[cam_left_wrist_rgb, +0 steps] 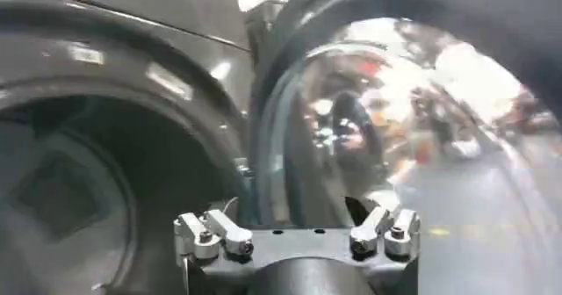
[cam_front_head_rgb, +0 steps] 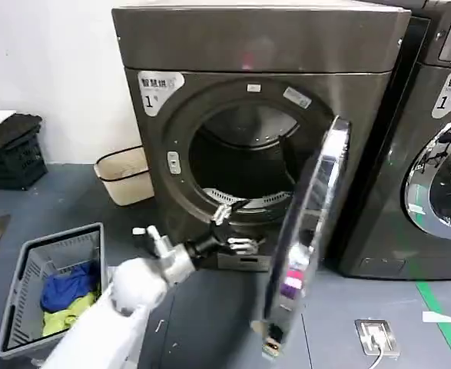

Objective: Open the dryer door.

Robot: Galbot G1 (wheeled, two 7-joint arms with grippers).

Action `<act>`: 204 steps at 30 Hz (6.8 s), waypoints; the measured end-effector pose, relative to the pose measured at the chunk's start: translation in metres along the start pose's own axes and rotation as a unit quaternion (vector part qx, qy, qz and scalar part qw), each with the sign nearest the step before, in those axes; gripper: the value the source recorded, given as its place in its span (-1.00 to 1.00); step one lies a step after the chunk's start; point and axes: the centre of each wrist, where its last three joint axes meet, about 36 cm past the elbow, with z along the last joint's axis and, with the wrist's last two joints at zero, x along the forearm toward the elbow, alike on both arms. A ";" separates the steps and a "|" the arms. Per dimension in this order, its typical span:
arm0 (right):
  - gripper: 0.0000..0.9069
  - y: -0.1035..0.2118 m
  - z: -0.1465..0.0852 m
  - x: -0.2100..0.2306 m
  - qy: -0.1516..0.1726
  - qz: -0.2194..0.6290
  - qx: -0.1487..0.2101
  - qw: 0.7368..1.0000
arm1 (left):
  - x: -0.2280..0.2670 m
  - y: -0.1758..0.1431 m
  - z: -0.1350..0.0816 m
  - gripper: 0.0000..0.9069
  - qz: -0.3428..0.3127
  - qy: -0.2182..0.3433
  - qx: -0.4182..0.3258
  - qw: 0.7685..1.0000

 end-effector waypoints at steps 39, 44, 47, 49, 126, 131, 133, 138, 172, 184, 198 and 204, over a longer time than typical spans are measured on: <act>1.00 -0.008 -0.075 0.114 0.187 0.489 0.130 0.842 | -0.189 -0.051 0.006 1.00 0.133 0.002 0.016 0.991; 1.00 -0.004 -0.072 0.114 0.209 0.508 0.145 0.823 | -0.215 -0.057 0.007 1.00 0.144 0.012 0.011 0.989; 1.00 -0.003 -0.071 0.115 0.212 0.522 0.146 0.813 | -0.230 -0.061 0.005 1.00 0.150 0.014 0.009 0.989; 1.00 -0.003 -0.072 0.114 0.216 0.535 0.146 0.803 | -0.232 -0.056 0.009 1.00 0.147 0.023 0.007 0.989; 1.00 -0.030 -0.014 0.158 0.266 0.589 0.097 0.757 | 0.126 0.128 -0.096 1.00 -0.421 0.440 0.383 0.695; 1.00 -0.027 -0.011 0.158 0.260 0.584 0.099 0.762 | 0.140 0.136 -0.098 1.00 -0.439 0.446 0.399 0.670; 1.00 -0.026 -0.010 0.159 0.259 0.583 0.100 0.764 | 0.147 0.139 -0.097 1.00 -0.462 0.452 0.386 0.658; 1.00 -0.023 -0.006 0.161 0.258 0.579 0.098 0.767 | 0.165 0.144 -0.092 1.00 -0.480 0.461 0.394 0.633; 1.00 -0.018 0.008 0.169 0.257 0.573 0.092 0.772 | 0.256 0.197 -0.091 1.00 -0.549 0.414 0.510 0.517; 1.00 -0.020 0.008 0.173 0.252 0.579 0.090 0.770 | 0.267 0.205 -0.087 1.00 -0.562 0.409 0.514 0.503; 1.00 -0.018 0.011 0.173 0.249 0.575 0.091 0.774 | 0.275 0.205 -0.078 1.00 -0.569 0.412 0.513 0.493; 1.00 -0.020 0.010 0.173 0.251 0.579 0.093 0.770 | 0.275 0.204 -0.079 1.00 -0.569 0.412 0.512 0.494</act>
